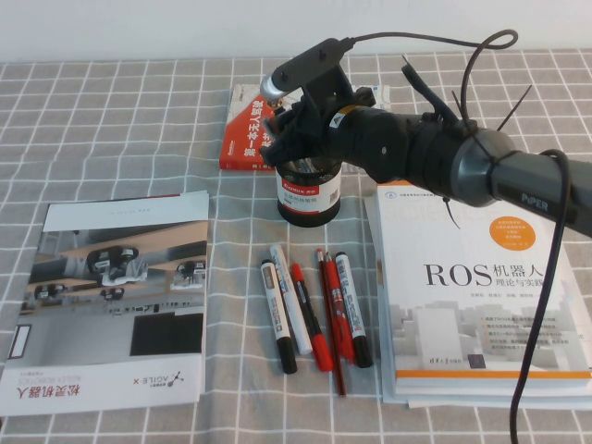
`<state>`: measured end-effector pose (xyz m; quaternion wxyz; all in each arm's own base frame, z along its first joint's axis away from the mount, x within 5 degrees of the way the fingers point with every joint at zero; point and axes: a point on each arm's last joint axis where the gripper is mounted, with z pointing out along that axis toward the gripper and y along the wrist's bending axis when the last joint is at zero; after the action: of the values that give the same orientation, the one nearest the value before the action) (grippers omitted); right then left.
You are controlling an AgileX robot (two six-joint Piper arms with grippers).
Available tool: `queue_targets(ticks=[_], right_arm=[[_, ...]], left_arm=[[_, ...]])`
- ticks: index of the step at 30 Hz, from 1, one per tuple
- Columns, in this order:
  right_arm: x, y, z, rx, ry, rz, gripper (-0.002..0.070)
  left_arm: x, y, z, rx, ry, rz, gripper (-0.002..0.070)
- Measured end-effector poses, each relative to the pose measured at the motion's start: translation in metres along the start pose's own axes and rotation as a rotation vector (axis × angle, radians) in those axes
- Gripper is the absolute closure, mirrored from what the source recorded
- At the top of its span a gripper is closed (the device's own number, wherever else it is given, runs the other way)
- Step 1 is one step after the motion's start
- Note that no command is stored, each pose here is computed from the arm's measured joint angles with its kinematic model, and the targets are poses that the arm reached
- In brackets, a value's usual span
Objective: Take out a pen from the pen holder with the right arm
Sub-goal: 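Take a marker out of the pen holder and lay it on the table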
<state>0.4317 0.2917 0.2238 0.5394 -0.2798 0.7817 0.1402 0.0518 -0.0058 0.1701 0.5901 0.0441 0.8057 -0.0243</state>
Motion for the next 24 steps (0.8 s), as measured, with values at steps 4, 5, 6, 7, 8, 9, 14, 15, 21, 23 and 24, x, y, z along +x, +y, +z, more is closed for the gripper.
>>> queue_targets(ticks=[4, 5, 6, 7, 8, 9, 14, 15, 21, 23, 24], right_arm=[[0.0, 0.0, 0.0, 0.0, 0.0, 0.001, 0.0508], [0.0, 0.0, 0.0, 0.0, 0.0, 0.001, 0.0524], [0.0, 0.0, 0.0, 0.0, 0.0, 0.002, 0.054], [0.0, 0.0, 0.0, 0.0, 0.0, 0.002, 0.0553], [0.0, 0.0, 0.0, 0.0, 0.0, 0.002, 0.0561], [0.0, 0.0, 0.0, 0.0, 0.0, 0.002, 0.0564], [0.0, 0.0, 0.0, 0.0, 0.0, 0.002, 0.0565], [0.0, 0.0, 0.0, 0.0, 0.0, 0.002, 0.0565], [-0.008, 0.0, -0.006, -0.002, -0.011, 0.002, 0.0566], [-0.013, -0.001, -0.01, -0.002, -0.022, 0.002, 0.0566], [-0.016, -0.001, -0.012, -0.003, -0.025, 0.002, 0.0566]], left_arm=[[0.0, 0.0, 0.0, 0.0, 0.0, 0.0, 0.0678], [0.0, 0.0, 0.0, 0.0, 0.0, 0.0, 0.0678], [0.0, 0.0, 0.0, 0.0, 0.0, 0.0, 0.0678], [0.0, 0.0, 0.0, 0.0, 0.0, 0.0, 0.0678], [0.0, 0.0, 0.0, 0.0, 0.0, 0.0, 0.0678], [0.0, 0.0, 0.0, 0.0, 0.0, 0.0, 0.0678], [0.0, 0.0, 0.0, 0.0, 0.0, 0.0, 0.0678], [0.0, 0.0, 0.0, 0.0, 0.0, 0.0, 0.0678], [0.0, 0.0, 0.0, 0.0, 0.0, 0.0, 0.0678], [0.0, 0.0, 0.0, 0.0, 0.0, 0.0, 0.0678], [0.0, 0.0, 0.0, 0.0, 0.0, 0.0, 0.0678]])
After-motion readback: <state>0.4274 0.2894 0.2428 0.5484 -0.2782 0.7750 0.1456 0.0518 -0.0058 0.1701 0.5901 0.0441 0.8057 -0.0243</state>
